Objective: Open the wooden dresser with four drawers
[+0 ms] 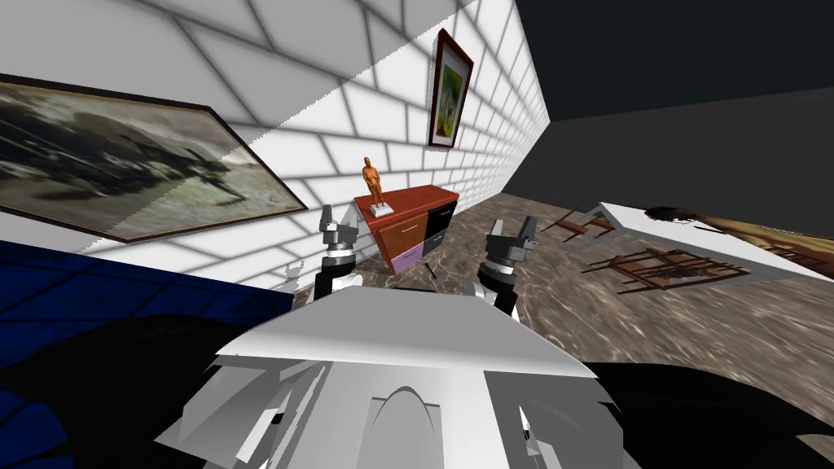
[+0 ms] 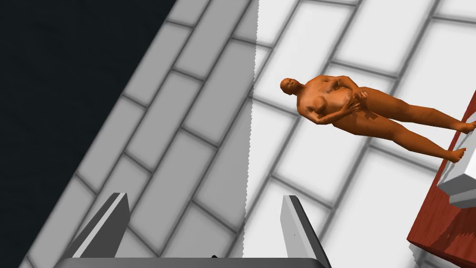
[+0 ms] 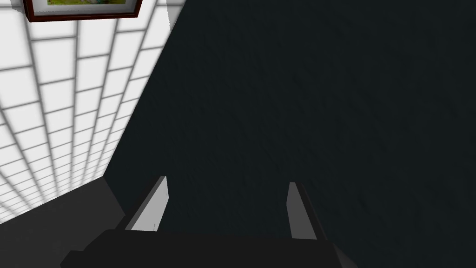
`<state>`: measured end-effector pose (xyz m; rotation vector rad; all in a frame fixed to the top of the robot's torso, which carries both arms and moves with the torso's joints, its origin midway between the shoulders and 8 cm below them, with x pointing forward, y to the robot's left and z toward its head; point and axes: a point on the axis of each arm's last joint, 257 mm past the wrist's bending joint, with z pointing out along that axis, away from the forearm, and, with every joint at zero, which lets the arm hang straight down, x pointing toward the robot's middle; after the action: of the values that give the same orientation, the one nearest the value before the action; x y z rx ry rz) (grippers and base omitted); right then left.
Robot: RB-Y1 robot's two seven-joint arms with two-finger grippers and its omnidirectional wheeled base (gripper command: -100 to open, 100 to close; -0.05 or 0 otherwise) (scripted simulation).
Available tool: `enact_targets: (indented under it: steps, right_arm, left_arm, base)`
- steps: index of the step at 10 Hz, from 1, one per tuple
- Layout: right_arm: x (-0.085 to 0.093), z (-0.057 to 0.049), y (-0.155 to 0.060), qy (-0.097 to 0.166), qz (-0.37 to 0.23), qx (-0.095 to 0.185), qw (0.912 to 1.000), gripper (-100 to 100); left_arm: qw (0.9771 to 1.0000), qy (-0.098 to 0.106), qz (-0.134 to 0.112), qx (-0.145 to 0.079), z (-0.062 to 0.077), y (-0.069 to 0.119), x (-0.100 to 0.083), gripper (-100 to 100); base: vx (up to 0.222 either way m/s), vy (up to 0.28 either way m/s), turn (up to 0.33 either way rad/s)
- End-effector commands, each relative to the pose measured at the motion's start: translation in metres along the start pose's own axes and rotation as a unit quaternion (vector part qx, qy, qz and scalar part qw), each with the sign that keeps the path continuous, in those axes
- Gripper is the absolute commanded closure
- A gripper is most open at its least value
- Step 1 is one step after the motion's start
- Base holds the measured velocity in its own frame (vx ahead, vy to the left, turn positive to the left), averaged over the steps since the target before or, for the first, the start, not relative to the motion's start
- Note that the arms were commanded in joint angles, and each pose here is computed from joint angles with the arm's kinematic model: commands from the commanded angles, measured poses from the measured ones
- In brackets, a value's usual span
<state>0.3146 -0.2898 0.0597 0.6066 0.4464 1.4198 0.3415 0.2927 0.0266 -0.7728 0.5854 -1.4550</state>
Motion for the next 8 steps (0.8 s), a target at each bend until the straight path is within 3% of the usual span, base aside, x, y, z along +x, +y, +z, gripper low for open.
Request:
enact_targets:
  steps: [1, 3, 4, 8]
  right_arm:
    - [0.0, 0.0, 0.0, 0.0, 0.0, 0.0, 1.0, 0]
    - [0.0, 0.0, 0.0, 0.0, 0.0, 0.0, 1.0, 0]
    - [0.0, 0.0, 0.0, 0.0, 0.0, 0.0, 1.0, 0]
    - [0.0, 0.0, 0.0, 0.0, 0.0, 0.0, 1.0, 0]
  left_arm:
    - [1.0, 0.0, 0.0, 0.0, 0.0, 0.0, 0.0, 0]
    - [1.0, 0.0, 0.0, 0.0, 0.0, 0.0, 0.0, 0]
    - [0.9999, 0.01, 0.004, -0.009, -0.001, 0.006, 0.0, -100]
    - [0.9983, 0.011, 0.004, -0.057, -0.009, 0.041, -0.019, -100]
  base:
    - [0.0, 0.0, 0.0]
    - [0.0, 0.0, 0.0]
    - [0.036, -0.039, 0.034]
    - [0.129, -0.127, 0.093]
